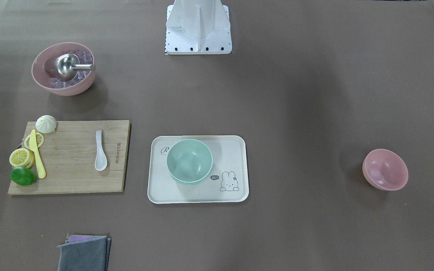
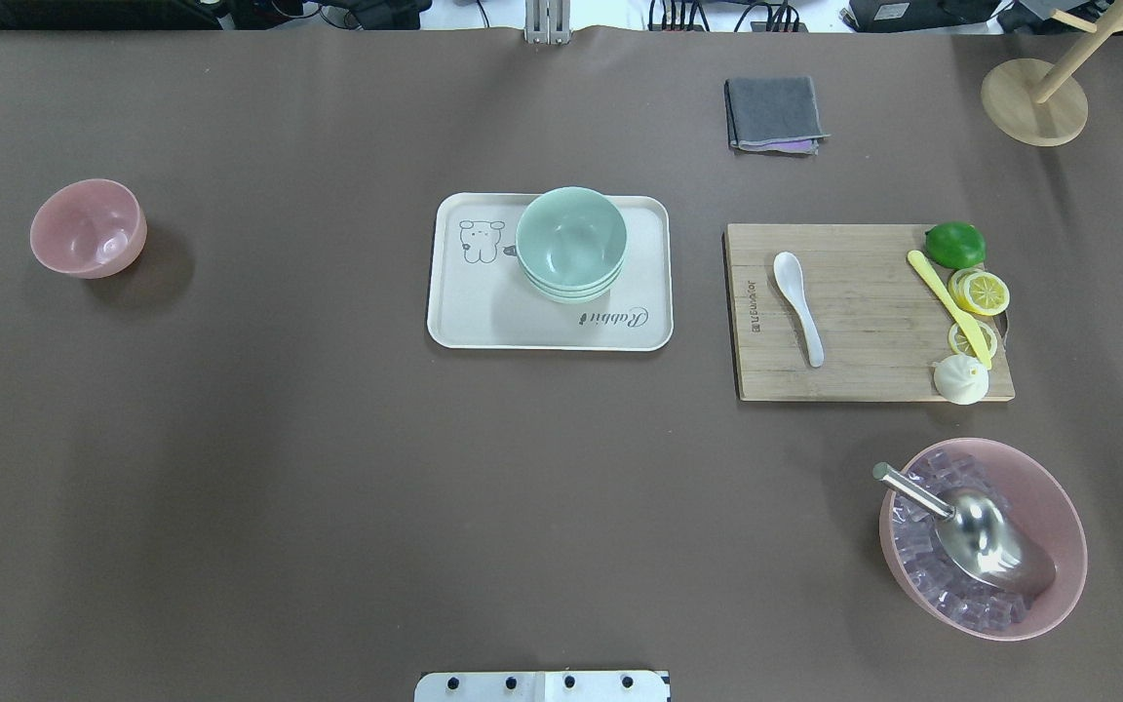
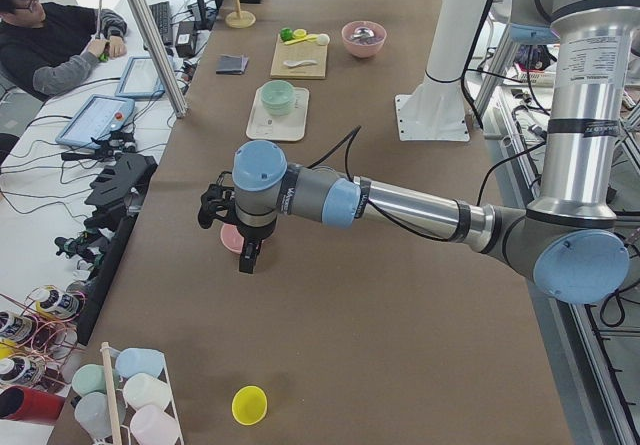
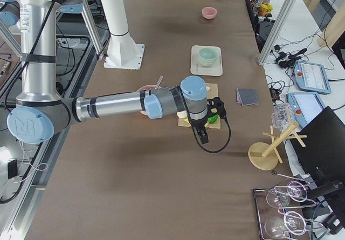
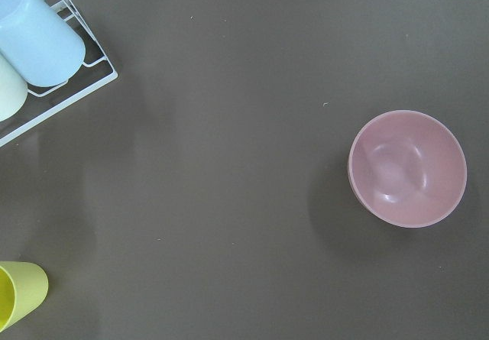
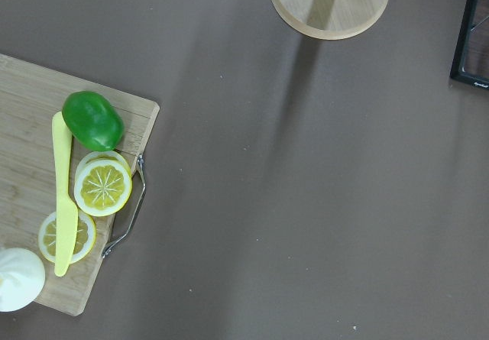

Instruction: Stack pink bowl on green and place spoon

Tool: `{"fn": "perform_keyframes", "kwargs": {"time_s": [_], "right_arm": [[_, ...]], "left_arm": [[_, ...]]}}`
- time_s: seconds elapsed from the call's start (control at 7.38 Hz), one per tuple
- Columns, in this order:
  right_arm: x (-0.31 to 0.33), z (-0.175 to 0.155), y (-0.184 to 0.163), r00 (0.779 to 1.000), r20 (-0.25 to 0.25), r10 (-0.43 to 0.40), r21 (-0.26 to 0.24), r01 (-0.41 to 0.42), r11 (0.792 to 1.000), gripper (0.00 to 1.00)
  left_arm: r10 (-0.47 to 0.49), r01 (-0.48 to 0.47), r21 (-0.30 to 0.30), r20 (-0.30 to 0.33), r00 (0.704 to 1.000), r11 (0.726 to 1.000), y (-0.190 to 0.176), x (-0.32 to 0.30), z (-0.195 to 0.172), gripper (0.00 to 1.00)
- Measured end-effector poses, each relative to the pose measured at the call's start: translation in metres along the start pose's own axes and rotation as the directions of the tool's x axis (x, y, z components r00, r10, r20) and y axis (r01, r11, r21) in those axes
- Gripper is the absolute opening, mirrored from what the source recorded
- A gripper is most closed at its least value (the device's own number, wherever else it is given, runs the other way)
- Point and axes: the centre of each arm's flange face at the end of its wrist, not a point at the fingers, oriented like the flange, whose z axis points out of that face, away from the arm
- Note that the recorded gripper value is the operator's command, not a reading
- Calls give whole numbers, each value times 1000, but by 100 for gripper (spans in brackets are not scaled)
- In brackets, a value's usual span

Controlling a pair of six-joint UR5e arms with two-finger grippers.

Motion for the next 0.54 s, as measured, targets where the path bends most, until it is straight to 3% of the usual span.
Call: {"fn": "perform_keyframes", "kwargs": {"time_s": [0.27,0.54], "right_arm": [[-11,-1,-14,999,4,-39,19,39,999,100],[-31,3,-39,995,10,-96,35,96,995,100]], "left_arm": [[75,-75,31,-28,997,997,-13,19,8,99],[142,-143,-10,-50,989,990,-45,48,46,99]]}}
